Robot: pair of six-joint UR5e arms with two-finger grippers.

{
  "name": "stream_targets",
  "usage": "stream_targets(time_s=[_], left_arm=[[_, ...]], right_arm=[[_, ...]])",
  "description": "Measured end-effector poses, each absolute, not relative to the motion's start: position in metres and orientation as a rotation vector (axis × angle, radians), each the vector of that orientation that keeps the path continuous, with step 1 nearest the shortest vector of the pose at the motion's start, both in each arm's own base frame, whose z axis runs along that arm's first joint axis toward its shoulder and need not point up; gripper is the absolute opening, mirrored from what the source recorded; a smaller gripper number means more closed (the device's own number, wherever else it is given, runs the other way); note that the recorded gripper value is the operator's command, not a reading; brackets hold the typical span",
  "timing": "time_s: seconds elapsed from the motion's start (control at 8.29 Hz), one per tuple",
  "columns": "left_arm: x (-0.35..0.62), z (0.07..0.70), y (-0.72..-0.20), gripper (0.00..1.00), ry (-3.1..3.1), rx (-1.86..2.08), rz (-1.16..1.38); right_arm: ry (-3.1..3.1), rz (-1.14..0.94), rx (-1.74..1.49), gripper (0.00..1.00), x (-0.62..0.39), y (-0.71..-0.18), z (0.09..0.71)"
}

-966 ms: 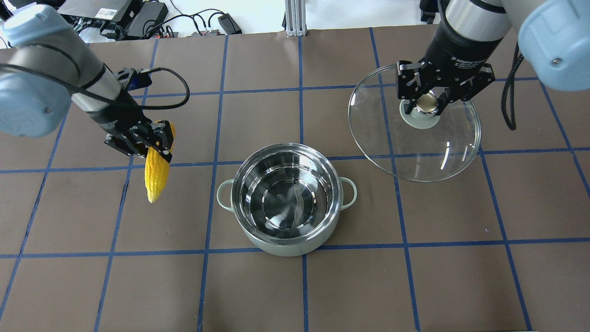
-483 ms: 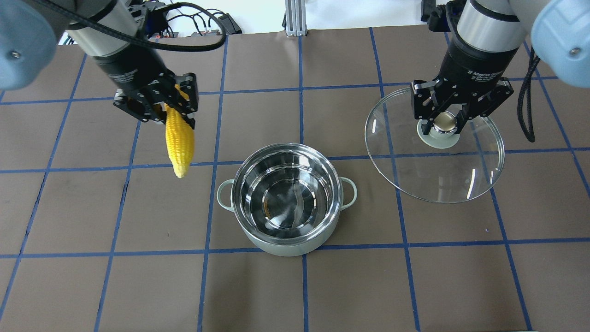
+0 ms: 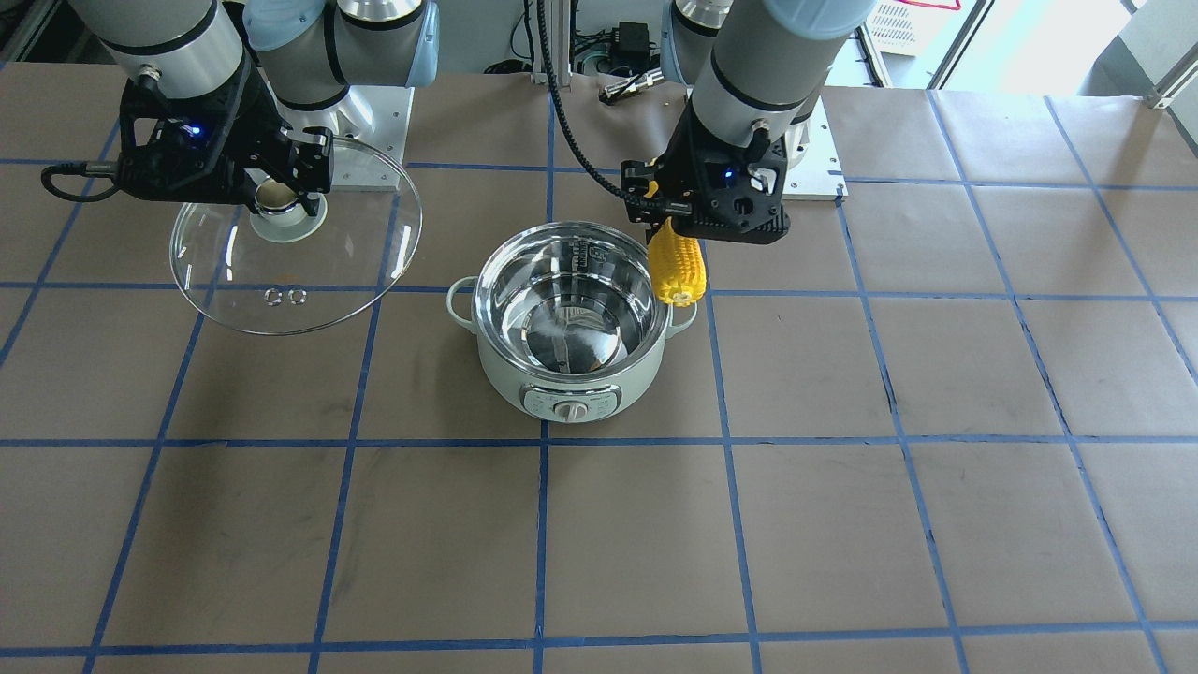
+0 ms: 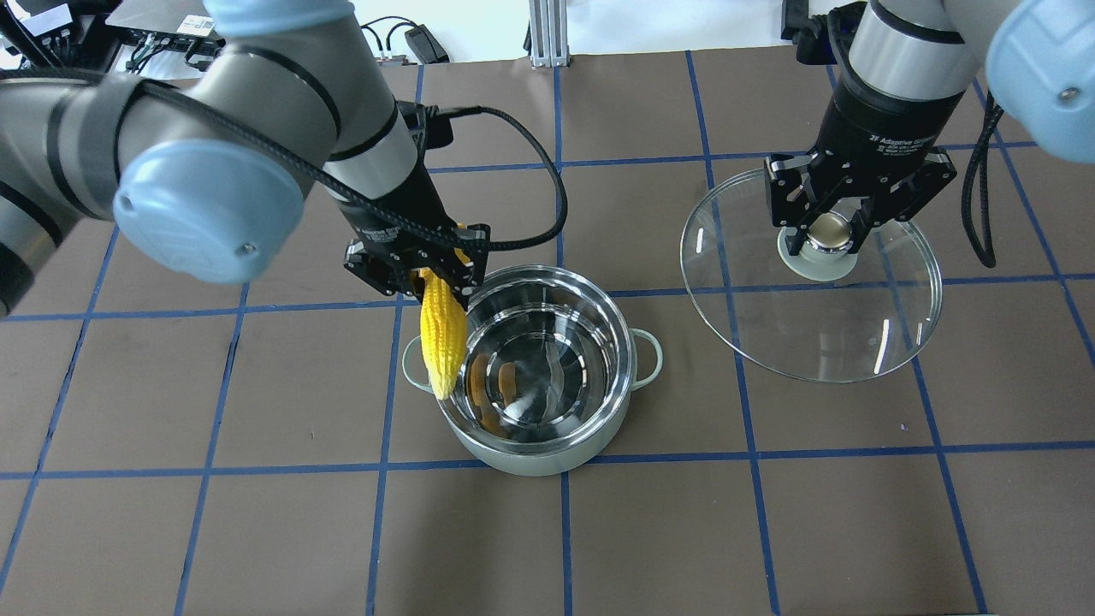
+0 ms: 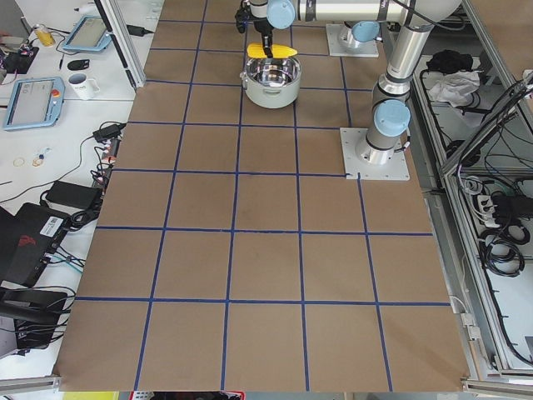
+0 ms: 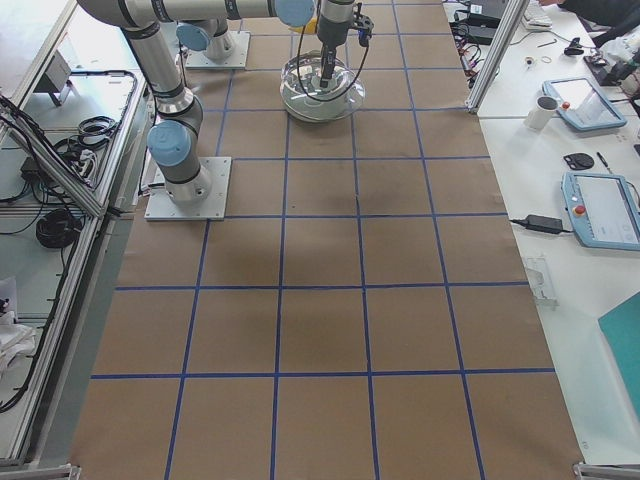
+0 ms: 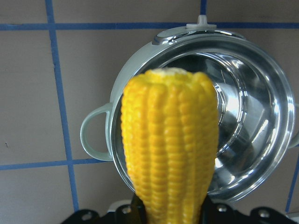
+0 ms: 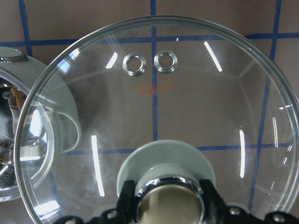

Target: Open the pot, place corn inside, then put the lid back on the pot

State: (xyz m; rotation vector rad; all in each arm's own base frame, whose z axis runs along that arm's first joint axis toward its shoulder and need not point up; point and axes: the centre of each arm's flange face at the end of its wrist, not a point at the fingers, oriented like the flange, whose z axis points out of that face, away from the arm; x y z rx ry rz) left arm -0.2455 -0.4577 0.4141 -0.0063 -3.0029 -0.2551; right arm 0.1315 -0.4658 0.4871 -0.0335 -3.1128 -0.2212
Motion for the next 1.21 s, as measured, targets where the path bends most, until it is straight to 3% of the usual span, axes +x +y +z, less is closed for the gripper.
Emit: stream_targets(time_s=[0.48,0.97,1.09,1.21], left_arm=[[-0.269,0.314,-0.460,0.00,-3.012,0.163,-0.342],[-0.305,0.297,-0.447,0.00,-3.031,0.204,-0.354],[-0.309,0.296,-0.446,0.23,-3.033,0.208,-0.356],[-0.311,0.295,-0.444,0.72,-3.034,0.216,-0.358]], right_arm=[[-3.078,-0.123,-0.033,0.08,0.145,-0.468,0.491],[-3.072,-0.112,-0.035,0.08,0.147,-0.469,0.490],[-3.071,-0.112,-0.034,0.08,0.147,-0.469,0.490],[-3.072,-0.113,-0.034,0.08,0.147,-0.469,0.489]])
